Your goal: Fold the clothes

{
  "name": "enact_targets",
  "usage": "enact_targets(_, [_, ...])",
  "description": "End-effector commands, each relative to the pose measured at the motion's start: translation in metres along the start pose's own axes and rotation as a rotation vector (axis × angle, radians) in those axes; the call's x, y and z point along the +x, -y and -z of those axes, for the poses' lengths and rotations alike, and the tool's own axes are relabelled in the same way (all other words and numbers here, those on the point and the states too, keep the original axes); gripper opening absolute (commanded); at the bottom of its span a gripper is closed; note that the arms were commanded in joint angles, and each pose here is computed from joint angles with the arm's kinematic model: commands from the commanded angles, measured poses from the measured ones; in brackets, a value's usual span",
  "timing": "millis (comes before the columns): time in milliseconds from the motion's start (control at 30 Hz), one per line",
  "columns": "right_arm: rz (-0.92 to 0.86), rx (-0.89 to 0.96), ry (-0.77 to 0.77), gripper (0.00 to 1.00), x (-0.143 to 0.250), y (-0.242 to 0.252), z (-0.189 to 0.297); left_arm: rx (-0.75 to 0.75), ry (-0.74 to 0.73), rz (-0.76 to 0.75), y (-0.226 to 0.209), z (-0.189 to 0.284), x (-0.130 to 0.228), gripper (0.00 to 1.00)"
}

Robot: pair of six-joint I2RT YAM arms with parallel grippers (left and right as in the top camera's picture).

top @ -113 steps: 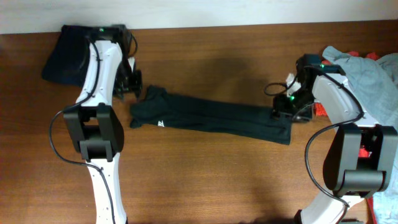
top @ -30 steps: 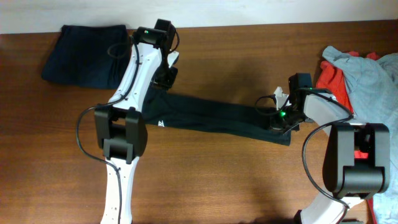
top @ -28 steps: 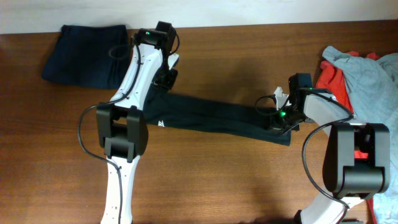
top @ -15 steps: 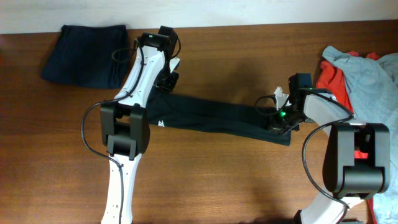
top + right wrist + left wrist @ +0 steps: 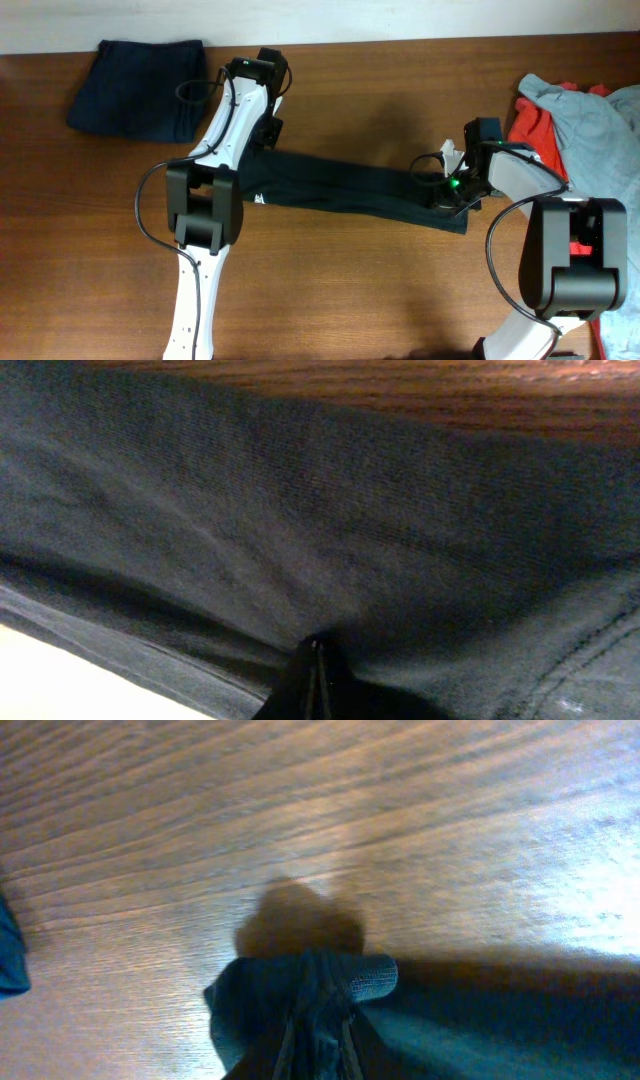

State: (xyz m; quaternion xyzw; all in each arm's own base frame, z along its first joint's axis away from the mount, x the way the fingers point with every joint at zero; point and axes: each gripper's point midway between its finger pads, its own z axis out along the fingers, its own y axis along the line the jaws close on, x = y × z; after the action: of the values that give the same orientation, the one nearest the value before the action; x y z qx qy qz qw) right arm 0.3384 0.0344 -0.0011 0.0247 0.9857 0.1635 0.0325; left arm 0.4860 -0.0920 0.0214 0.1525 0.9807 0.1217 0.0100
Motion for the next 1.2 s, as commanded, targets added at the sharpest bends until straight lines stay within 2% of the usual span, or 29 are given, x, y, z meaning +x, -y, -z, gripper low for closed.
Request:
enact_targets(0, [-0.011,0.080,-0.066,0.04,0.020,0.016,-0.013,-0.041,0.003,0.099,-0.022,-0.003,-0.002,0.15])
enact_targets(233, [-0.011,0.080,-0.066,0.04,0.020,0.016,-0.013,-0.016,-0.003,0.224,-0.054,-0.009,0.003,0.16])
enact_targets(400, [-0.011,0.080,-0.066,0.04,0.020,0.016,-0.013,0.032,-0.022,0.285,-0.075,-0.016,0.010,0.22])
enact_targets(600, [-0.010,0.080,-0.066,0.04,0.020,0.016,-0.013,0.098,-0.060,0.350,-0.096,-0.023,0.025,0.22])
enact_targets(867, [-0.011,0.080,-0.066,0.04,0.020,0.016,-0.013,0.108,-0.114,0.450,-0.117,-0.025,0.044,0.21])
enact_targets(967, [-0.010,0.080,-0.063,0.04,0.019,0.016,-0.013,0.188,-0.069,0.465,-0.110,-0.011,0.032,0.21])
enact_targets(1067, [-0.009,0.080,-0.061,0.04,0.019,0.016,-0.013,0.325,0.037,0.466,-0.094,0.015,0.005,0.22])
enact_targets(1167, [-0.009,0.080,-0.058,0.04,0.018,0.016,-0.013,0.452,0.120,0.453,-0.076,0.029,-0.017,0.29])
